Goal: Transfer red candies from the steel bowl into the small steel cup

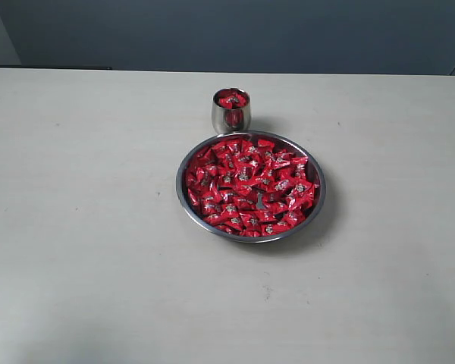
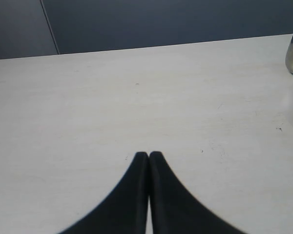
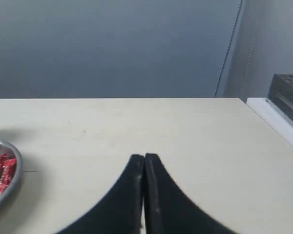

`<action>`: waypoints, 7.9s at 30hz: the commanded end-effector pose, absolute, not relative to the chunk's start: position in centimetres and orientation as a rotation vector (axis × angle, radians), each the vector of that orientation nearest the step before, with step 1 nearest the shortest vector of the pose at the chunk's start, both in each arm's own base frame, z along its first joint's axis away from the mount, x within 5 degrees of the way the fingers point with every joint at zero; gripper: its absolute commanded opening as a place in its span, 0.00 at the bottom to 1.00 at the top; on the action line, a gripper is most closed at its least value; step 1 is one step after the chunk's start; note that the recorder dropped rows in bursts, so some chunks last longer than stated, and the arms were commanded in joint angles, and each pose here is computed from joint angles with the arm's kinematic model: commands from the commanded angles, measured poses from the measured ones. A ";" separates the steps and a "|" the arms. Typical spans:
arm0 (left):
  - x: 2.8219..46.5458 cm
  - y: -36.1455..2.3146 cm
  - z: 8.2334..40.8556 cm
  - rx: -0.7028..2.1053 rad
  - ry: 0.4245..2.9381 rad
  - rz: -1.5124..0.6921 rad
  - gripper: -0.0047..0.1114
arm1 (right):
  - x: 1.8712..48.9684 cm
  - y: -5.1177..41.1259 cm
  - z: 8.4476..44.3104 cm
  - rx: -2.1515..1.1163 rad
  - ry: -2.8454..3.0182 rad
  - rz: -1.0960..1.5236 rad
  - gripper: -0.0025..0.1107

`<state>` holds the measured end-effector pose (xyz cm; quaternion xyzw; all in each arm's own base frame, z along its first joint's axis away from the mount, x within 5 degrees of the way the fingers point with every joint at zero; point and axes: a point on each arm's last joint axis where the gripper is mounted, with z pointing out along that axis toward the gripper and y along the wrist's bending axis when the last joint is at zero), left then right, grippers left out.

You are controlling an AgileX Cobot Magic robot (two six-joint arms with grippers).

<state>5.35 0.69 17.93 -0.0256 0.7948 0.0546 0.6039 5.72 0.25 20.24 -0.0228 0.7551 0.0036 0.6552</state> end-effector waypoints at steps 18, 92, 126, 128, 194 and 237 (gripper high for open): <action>5.3 0.7 18.3 -0.055 1.822 0.124 0.04 | 5.4 0.3 18.6 -0.072 1.784 0.011 0.02; 5.3 0.7 18.3 -0.055 1.822 0.124 0.04 | 5.4 0.6 18.5 -0.116 1.787 0.048 0.02; 5.3 0.7 18.3 -0.055 1.822 0.124 0.04 | 5.4 0.6 18.5 -0.112 1.787 0.054 0.02; 5.3 0.7 18.3 -0.055 1.822 0.124 0.04 | 5.4 0.6 18.5 -0.112 1.787 0.054 0.02; 5.3 0.7 18.3 -0.055 1.822 0.124 0.04 | 5.4 0.6 18.5 -0.112 1.787 0.054 0.02; 5.3 0.7 18.3 -0.055 1.822 0.124 0.04 | 5.4 0.6 18.5 -0.112 1.787 0.054 0.02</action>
